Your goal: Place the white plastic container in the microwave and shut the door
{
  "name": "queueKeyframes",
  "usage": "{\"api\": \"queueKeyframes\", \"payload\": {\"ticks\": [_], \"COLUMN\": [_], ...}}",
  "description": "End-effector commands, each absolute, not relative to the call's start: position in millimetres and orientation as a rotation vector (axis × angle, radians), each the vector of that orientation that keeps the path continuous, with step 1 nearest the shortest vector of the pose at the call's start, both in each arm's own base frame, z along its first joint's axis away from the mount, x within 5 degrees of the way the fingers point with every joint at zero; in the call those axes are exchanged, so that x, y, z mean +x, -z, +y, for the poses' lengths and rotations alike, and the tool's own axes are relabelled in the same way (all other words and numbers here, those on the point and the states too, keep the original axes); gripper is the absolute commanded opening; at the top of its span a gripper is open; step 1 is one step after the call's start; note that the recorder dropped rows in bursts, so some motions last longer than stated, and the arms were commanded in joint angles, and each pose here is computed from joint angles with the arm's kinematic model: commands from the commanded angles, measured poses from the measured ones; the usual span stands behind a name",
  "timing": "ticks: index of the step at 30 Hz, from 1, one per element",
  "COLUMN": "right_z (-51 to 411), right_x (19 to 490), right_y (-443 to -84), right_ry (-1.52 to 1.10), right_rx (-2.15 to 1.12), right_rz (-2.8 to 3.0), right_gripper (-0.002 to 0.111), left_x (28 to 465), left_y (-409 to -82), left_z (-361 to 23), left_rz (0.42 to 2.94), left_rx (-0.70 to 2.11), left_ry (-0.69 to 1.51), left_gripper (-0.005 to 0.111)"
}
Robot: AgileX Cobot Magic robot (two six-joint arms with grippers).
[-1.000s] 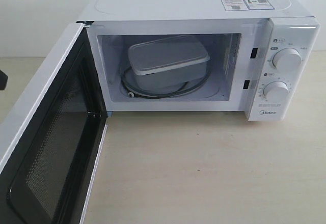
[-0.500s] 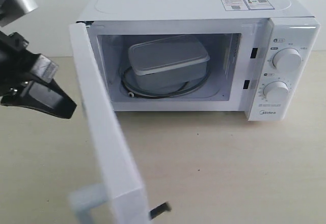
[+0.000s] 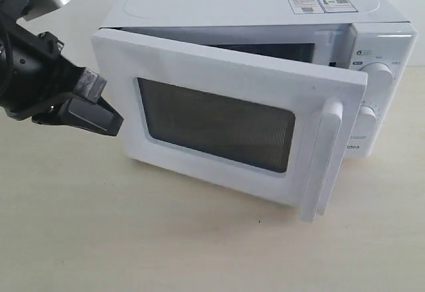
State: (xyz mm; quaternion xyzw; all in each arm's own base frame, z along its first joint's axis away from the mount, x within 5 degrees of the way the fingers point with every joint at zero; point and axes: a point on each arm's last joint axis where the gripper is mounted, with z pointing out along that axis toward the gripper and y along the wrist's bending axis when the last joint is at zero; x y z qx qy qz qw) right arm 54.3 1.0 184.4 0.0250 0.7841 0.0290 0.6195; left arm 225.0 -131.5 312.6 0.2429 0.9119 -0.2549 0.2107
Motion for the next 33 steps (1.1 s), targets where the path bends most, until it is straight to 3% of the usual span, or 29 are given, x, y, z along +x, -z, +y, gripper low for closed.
{"api": "queueKeyframes", "payload": {"ticks": [1, 10, 12, 16, 20, 27, 33], "right_z": [0, 0, 1, 1, 6, 6, 10], "right_x": [56, 49, 42, 59, 116, 157, 165], "right_y": [-202, -242, -267, -354, -382, -387, -387], "right_ry": [-0.055, 0.007, 0.019, 0.08, -0.178, -0.176, -0.304], "right_rx": [0.051, -0.012, -0.023, -0.078, 0.085, 0.105, 0.199], "right_rz": [1.611, 1.157, 1.111, 1.32, 1.585, 1.555, 1.535], "right_gripper": [0.0, 0.0, 0.0, 0.0, 0.0, 0.0, 0.0], "left_x": [225, 225, 225, 218, 209, 181, 156], "left_y": [-315, -314, -317, -329, -339, -358, -340], "left_z": [-133, -129, -125, -121, -117, -104, -82], "left_rz": [2.504, 2.5, 2.477, 2.42, 2.382, 2.292, 2.348], "left_rx": [0.716, 0.762, 0.779, 0.75, 0.754, 0.767, 0.689], "left_ry": [0.7, 0.625, 0.564, 0.55, 0.547, 0.496, 0.358], "left_gripper": [0.004, 0.004, 0.004, 0.004, 0.004, 0.004, 0.004]}}
